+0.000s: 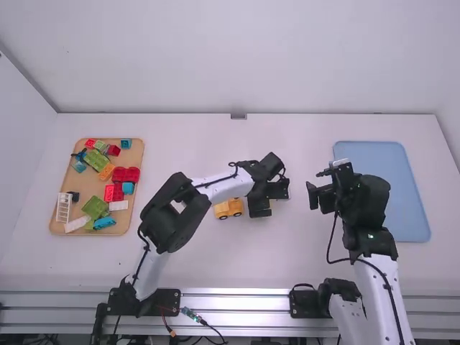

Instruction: Assemble lego blocks to make yellow taxi

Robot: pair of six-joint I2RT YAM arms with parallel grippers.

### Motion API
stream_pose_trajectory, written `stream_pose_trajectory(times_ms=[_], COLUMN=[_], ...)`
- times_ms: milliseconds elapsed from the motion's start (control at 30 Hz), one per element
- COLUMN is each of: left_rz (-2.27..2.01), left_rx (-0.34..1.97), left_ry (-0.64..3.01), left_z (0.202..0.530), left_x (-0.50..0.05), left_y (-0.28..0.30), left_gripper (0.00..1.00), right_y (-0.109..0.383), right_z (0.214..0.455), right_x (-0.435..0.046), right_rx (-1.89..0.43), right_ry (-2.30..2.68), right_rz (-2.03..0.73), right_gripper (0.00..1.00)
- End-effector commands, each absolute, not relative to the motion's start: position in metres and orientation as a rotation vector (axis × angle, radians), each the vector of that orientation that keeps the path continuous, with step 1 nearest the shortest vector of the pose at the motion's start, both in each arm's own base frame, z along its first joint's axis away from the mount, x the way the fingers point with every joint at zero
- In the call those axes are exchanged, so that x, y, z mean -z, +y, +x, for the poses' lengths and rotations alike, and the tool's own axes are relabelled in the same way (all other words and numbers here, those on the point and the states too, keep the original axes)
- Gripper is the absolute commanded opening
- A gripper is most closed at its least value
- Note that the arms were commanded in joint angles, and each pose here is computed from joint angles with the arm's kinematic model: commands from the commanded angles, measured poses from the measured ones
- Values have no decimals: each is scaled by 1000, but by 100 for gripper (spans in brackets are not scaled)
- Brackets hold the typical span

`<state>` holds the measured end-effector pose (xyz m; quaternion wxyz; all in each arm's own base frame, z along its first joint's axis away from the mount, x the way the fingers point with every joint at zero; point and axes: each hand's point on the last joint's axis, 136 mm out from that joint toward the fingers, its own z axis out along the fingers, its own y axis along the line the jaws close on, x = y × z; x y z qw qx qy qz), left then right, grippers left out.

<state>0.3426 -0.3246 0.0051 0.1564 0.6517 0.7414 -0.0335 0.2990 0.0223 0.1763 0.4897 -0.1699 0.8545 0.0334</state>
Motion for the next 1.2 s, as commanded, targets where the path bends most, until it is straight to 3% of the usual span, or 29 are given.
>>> stream_pose_trajectory(times_ms=[0,200,333,633,1167], left_rz=[1749,1710,1674,1457,1424], left_rx=[127,493,588,573,757], left_ry=[2031,1809,1658,1642,1442], left_z=[369,354,337,322,289], left_x=[-71,-132,-132,-93,-85], left_y=[-314,-276,-254,-240,-211], left_gripper=[99,99,99,99,99], right_y=[31,57,80,145,173], right_z=[311,335,343,323,310], right_x=[-192,-190,-169,-72,-19], right_rx=[-68,-236,-410,-623,-734], right_ry=[2023,1940,1856,1624,1634], right_rz=[-550,-831,-1028,-1518,-1614], right_gripper=[99,99,99,99,99])
